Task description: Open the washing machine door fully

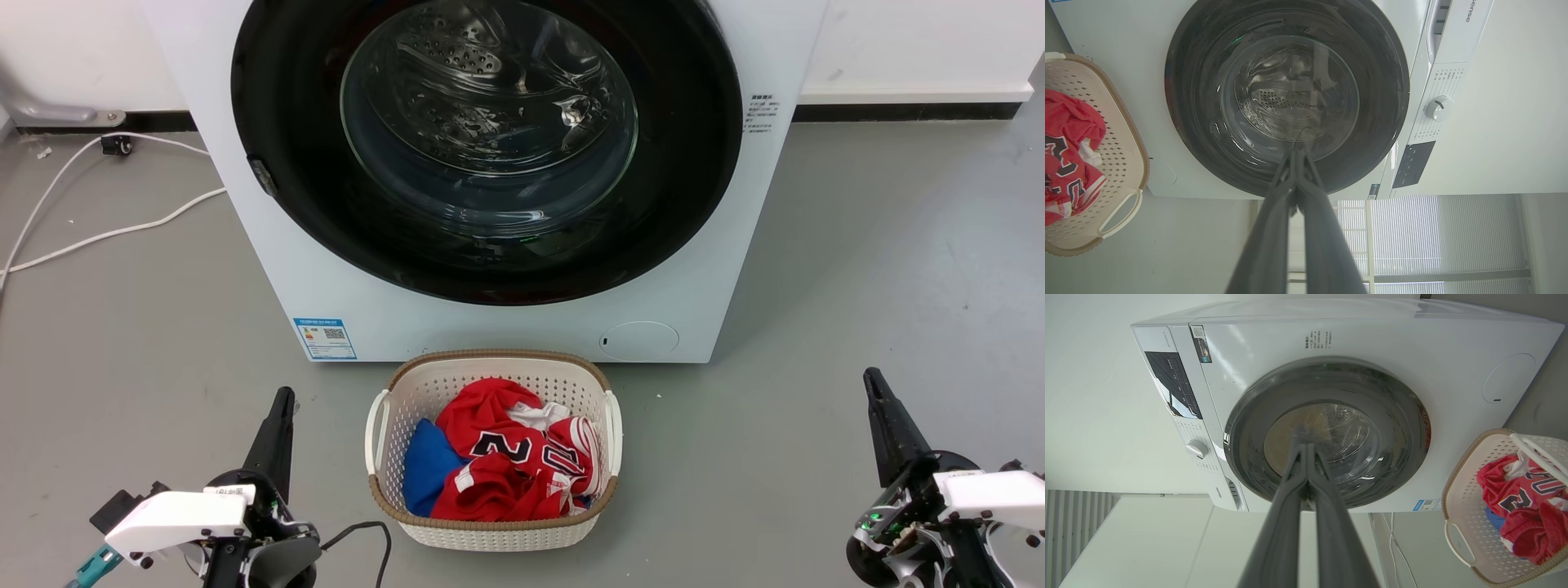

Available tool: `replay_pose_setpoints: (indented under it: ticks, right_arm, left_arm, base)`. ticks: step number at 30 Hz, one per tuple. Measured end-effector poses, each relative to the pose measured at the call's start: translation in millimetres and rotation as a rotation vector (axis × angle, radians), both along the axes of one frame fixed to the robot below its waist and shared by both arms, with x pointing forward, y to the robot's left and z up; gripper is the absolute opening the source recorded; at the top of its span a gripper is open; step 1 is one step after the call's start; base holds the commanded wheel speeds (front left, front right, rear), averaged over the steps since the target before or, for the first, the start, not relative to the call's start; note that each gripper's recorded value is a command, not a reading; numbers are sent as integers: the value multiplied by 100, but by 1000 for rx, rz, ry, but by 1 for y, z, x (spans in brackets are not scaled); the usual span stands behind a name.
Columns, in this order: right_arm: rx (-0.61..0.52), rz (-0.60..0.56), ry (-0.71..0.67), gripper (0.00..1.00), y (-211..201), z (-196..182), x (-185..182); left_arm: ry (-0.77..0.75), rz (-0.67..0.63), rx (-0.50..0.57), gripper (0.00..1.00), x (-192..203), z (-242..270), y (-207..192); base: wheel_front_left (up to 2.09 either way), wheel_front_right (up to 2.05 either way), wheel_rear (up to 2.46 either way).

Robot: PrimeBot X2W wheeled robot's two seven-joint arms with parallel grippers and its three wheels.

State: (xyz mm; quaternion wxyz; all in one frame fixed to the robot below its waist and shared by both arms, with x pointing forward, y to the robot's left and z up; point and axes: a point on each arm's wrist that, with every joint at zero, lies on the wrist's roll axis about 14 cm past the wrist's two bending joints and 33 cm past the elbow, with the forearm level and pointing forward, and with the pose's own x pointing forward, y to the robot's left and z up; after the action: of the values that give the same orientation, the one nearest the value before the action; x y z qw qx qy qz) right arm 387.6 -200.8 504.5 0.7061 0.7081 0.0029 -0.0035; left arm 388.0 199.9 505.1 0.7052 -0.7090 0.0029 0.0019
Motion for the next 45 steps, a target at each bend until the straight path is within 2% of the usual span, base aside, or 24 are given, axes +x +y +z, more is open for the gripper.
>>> replay_pose_setpoints:
  ticks: [25,26,30,35,42,45]
  right_arm:
    - [0,1,0,0,0,0,0]
    - [1,1,5,100,0,-2,-1]
    - [7,-5,67,100,0,-22,-10]
    - [-10,-22,78,100,-3,-26,-13]
    - [-146,-36,51,100,-5,-15,-10]
    - [-274,-35,27,100,-4,-6,-9]
  left_arm:
    - [0,0,1,0,0,0,0]
    - [6,-1,0,100,-1,-2,0]
    - [67,2,-7,100,-10,-23,-1]
    - [69,22,15,100,-11,-23,2]
    - [55,45,128,100,-9,-13,8]
    - [50,49,239,100,-7,-6,6]
  base:
    - [0,0,0]
    - [0,0,0]
    - [0,0,0]
    - [0,0,0]
    - [0,0,0]
    - [0,0,0]
